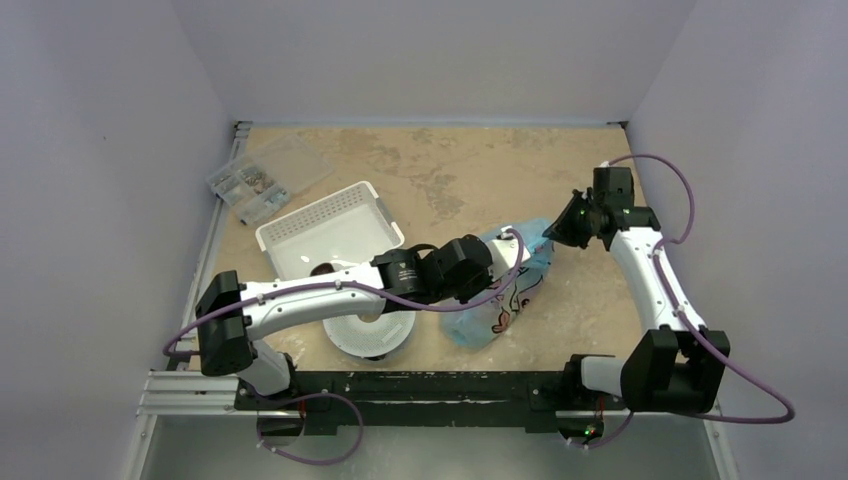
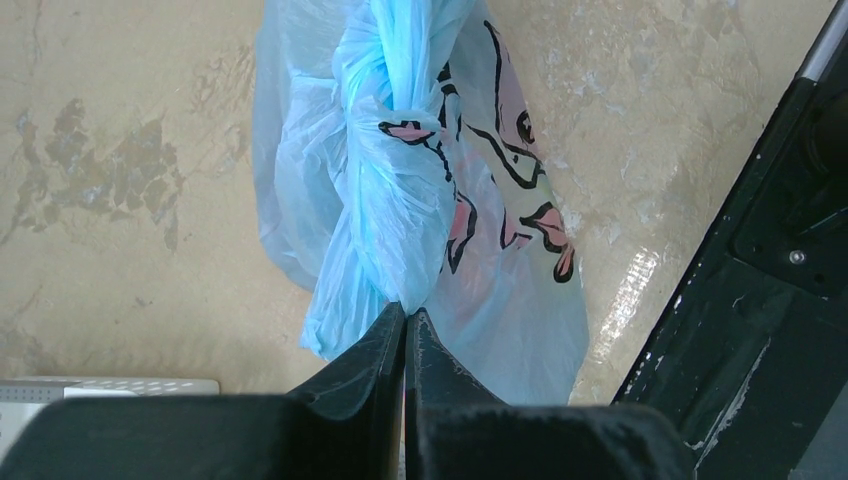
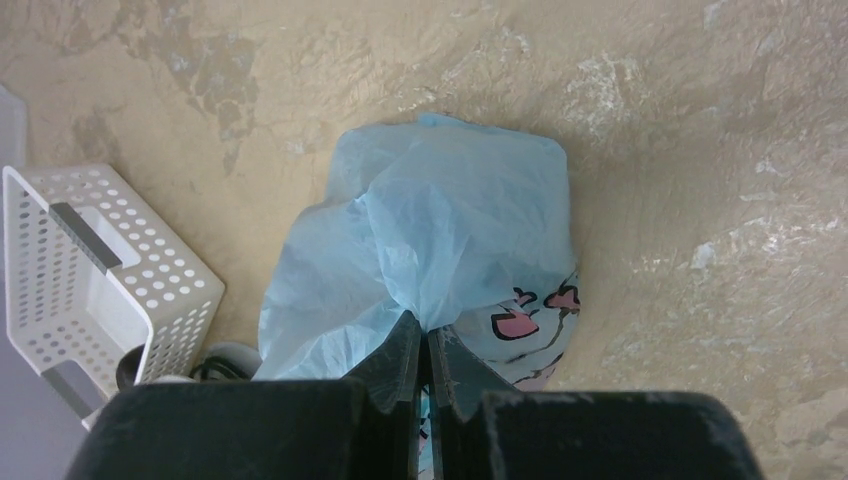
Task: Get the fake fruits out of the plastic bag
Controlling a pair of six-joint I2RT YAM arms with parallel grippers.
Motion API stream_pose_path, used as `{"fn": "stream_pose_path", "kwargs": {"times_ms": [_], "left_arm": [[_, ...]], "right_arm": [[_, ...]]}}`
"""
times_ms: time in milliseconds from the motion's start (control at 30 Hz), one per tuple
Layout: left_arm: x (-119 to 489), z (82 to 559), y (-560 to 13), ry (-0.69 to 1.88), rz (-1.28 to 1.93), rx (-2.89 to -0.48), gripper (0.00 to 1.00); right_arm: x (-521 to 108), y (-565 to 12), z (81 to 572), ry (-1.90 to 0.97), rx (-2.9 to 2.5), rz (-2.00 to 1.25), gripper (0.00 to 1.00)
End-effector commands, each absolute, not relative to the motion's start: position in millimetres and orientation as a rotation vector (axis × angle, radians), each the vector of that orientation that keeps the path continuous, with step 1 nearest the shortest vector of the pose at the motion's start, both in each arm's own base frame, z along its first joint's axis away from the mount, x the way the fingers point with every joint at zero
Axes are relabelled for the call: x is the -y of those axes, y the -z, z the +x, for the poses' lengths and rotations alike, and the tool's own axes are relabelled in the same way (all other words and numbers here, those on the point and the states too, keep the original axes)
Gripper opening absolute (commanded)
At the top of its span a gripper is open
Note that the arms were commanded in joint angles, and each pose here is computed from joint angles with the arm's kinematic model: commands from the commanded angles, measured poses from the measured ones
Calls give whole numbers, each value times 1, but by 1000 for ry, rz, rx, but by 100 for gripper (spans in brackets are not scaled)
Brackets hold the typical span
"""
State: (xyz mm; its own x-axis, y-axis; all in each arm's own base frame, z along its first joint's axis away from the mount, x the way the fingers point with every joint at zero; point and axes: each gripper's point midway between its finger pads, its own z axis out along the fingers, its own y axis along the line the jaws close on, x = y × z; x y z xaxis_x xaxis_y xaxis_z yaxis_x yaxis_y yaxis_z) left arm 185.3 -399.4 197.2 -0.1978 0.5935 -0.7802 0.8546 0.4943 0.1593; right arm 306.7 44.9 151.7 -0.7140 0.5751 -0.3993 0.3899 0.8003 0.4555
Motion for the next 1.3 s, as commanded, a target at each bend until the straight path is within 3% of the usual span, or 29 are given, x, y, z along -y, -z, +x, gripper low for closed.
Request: {"fn": "stream_pose_path", "kwargs": {"times_ms": [0, 100, 300, 533, 1133, 1267], "left_arm": [[398, 177, -217, 442, 1205, -1849, 0], [398, 177, -219, 448, 1202, -1850, 0], [397, 178, -220, 437, 1197, -1848, 0], [397, 179, -217, 429, 1205, -1853, 0], [399, 179, -206, 413, 1223, -1868, 0], [401, 178, -204, 422, 1229, -1872, 0]], "right_arm": [[-30, -181, 323, -369, -2362, 595, 0], [-32, -183, 317, -377, -2365, 576, 0], [-32, -203, 301, -350, -2352, 540, 33], [-65, -201, 269, -388, -2429, 448, 53], [-132, -186, 245, -769, -2438, 494, 51], [-133, -187, 248, -775, -2420, 503, 45]]}}
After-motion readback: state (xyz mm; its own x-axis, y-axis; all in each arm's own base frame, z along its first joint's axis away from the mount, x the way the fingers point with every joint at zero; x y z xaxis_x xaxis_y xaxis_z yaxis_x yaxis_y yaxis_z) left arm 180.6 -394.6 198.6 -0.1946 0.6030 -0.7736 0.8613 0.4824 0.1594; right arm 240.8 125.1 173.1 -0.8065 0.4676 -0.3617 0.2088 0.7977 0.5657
